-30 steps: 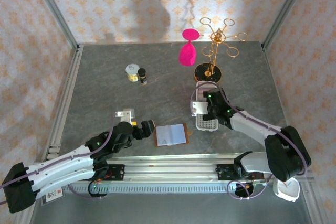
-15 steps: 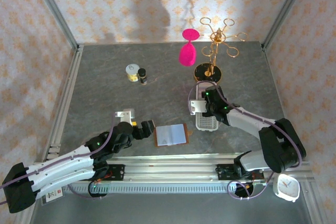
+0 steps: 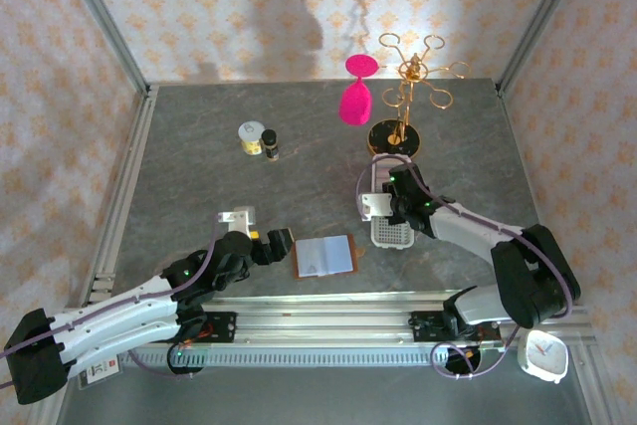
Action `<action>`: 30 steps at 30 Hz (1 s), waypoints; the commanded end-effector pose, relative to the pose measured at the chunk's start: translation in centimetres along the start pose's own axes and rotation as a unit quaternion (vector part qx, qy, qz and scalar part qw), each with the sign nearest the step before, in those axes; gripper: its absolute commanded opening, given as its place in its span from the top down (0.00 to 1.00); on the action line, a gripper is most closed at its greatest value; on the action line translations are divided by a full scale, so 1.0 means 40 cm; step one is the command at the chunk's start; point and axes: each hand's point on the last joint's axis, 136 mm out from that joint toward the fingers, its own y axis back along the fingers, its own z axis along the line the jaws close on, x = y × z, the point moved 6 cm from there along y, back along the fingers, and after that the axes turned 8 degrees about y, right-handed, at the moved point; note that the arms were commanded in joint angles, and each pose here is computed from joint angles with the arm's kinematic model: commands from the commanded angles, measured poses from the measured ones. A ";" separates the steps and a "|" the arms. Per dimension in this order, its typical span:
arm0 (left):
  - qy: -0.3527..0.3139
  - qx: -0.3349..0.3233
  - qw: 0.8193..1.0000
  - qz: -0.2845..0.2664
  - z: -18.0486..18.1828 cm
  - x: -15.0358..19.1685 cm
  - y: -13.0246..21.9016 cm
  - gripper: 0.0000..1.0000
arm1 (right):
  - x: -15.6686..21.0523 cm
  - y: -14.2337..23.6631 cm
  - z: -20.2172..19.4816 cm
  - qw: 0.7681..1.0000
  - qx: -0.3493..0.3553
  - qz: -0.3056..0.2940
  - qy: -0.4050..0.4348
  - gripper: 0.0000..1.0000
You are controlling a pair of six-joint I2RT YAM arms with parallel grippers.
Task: Put the credit cards into the card holder
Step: Pick up the credit card from the storage box.
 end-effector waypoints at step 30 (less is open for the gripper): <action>0.007 0.010 1.000 -0.005 0.000 -0.001 -0.003 0.01 | 0.014 0.035 -0.060 0.999 0.040 0.018 -0.010 0.76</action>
